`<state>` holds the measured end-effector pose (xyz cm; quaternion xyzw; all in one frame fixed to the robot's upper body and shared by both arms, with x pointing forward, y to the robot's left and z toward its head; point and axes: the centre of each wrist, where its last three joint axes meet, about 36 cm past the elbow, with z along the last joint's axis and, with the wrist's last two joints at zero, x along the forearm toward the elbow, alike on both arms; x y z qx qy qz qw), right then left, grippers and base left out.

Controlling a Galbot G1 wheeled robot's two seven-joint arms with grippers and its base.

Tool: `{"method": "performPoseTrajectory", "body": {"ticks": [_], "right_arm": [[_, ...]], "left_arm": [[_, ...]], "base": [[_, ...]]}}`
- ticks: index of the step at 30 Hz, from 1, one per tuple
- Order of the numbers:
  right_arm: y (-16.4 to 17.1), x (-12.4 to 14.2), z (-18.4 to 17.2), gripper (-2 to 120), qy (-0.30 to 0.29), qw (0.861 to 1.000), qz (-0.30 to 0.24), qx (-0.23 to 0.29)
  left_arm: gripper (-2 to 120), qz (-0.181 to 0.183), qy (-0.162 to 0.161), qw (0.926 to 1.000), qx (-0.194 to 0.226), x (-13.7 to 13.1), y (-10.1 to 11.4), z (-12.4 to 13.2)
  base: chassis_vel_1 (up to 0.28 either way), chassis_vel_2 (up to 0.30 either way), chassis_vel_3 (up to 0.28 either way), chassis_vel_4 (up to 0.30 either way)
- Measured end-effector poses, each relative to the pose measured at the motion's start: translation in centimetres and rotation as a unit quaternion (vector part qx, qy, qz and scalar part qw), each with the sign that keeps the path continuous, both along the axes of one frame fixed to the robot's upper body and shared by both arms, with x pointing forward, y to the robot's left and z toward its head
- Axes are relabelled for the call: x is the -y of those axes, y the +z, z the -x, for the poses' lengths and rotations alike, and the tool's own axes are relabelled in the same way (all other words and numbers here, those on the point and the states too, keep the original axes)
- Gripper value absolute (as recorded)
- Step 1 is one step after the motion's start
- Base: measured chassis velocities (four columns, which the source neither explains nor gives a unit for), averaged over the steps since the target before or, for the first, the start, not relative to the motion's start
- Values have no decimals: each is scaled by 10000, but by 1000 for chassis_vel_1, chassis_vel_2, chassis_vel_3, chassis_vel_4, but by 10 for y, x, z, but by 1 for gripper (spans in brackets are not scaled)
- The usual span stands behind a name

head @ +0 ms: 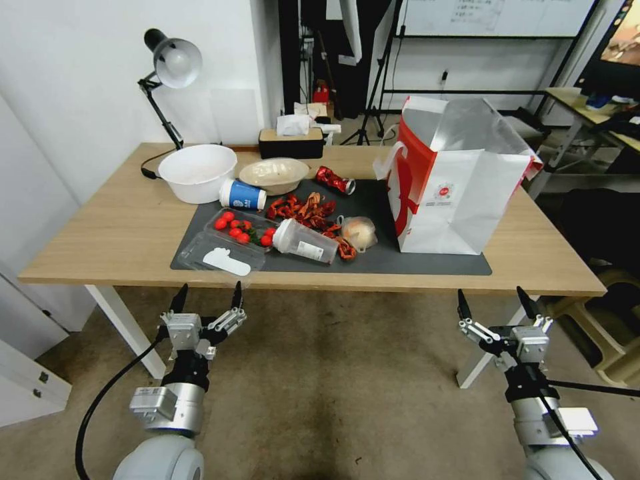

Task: Pick up the food delivery bag from the floor and place it on the table.

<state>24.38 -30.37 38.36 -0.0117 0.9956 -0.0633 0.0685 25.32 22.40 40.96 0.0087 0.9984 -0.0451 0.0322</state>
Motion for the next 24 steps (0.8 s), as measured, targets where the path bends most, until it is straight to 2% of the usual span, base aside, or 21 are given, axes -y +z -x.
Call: {"method": "performPoseTrajectory", "body": {"ticks": [24], "right_arm": [[-1, -4, 0, 100, -95, 9999, 45, -107]], "left_arm": [[100, 24, -31, 10000, -8, 1, -3, -1]], "base": [[0, 0, 0, 0]]}}
